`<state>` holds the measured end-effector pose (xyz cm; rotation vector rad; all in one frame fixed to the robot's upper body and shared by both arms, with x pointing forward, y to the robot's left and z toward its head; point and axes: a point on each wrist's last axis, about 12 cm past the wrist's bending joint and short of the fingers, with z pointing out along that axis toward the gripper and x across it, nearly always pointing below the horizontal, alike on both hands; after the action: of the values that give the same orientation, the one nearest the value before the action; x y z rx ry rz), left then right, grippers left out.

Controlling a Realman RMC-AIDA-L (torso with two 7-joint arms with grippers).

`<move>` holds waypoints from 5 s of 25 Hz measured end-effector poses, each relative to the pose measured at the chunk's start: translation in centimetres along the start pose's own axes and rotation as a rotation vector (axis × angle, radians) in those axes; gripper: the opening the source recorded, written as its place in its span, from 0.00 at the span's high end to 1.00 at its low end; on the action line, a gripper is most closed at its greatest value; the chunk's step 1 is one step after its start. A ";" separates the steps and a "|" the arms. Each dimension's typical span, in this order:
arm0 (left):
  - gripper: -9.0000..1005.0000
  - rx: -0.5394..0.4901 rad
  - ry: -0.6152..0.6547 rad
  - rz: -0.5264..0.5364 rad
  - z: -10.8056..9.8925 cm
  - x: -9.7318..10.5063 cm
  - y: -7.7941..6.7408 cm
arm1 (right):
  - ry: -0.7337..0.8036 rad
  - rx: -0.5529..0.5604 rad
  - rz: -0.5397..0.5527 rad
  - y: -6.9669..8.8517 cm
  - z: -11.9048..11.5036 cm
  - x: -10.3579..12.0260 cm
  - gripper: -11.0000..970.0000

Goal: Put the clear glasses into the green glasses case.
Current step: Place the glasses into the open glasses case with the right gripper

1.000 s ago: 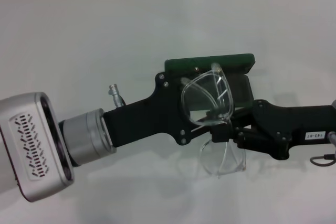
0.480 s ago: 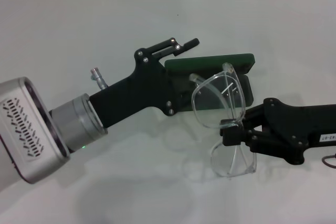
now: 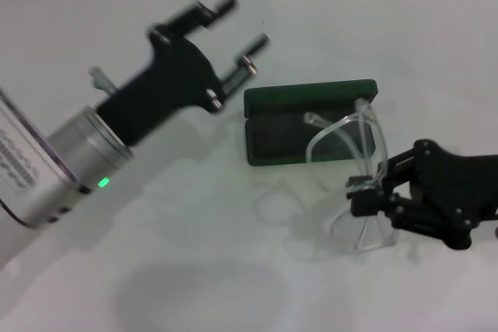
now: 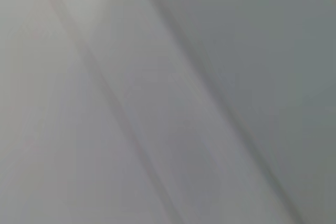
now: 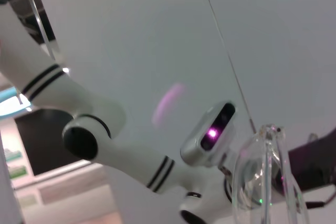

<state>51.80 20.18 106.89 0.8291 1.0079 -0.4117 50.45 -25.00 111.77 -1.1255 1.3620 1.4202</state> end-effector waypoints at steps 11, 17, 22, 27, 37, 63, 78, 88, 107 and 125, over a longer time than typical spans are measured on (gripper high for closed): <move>0.47 -0.354 -0.048 -0.464 -3.4 0.3 4.8 | 0.313 0.301 -0.209 -2.1 -1.2 -1.5 0.87; 0.47 -0.342 -0.006 -0.591 -4.6 0.9 4.7 | 0.560 0.318 -0.316 -3.1 2.0 -4.8 0.87; 0.47 -0.383 0.054 -0.724 -5.3 1.9 4.8 | 0.781 0.327 -0.399 -4.3 5.7 -5.3 0.86; 0.47 -0.377 0.084 -0.786 -5.6 2.1 5.5 | 0.906 0.338 -0.497 -4.9 8.2 -5.3 0.86; 0.47 -0.249 0.132 -0.808 -4.4 2.1 5.7 | 1.061 0.415 -0.692 -5.8 10.9 -4.4 0.86; 0.47 -0.163 0.198 -0.761 -3.1 2.3 6.3 | 1.047 0.459 -0.849 -6.0 12.8 -0.4 0.85; 0.47 -0.166 0.206 -0.764 -3.4 2.4 6.1 | 1.030 0.516 -0.874 -5.7 12.3 0.6 0.84; 0.47 -0.162 0.204 -0.773 -3.3 2.4 5.8 | 1.026 0.551 -0.865 -5.8 11.7 0.9 0.84; 0.47 -0.168 0.199 -0.783 -3.2 2.4 5.7 | 1.004 0.587 -0.859 -5.9 11.5 0.8 0.83; 0.47 -0.183 0.212 -0.774 -3.3 2.6 6.0 | 0.960 0.519 -0.749 -4.2 12.4 0.3 0.53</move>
<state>55.05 26.73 106.25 0.2903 1.5316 -0.8836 53.89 -12.39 110.55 -1.7598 1.5160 -0.0788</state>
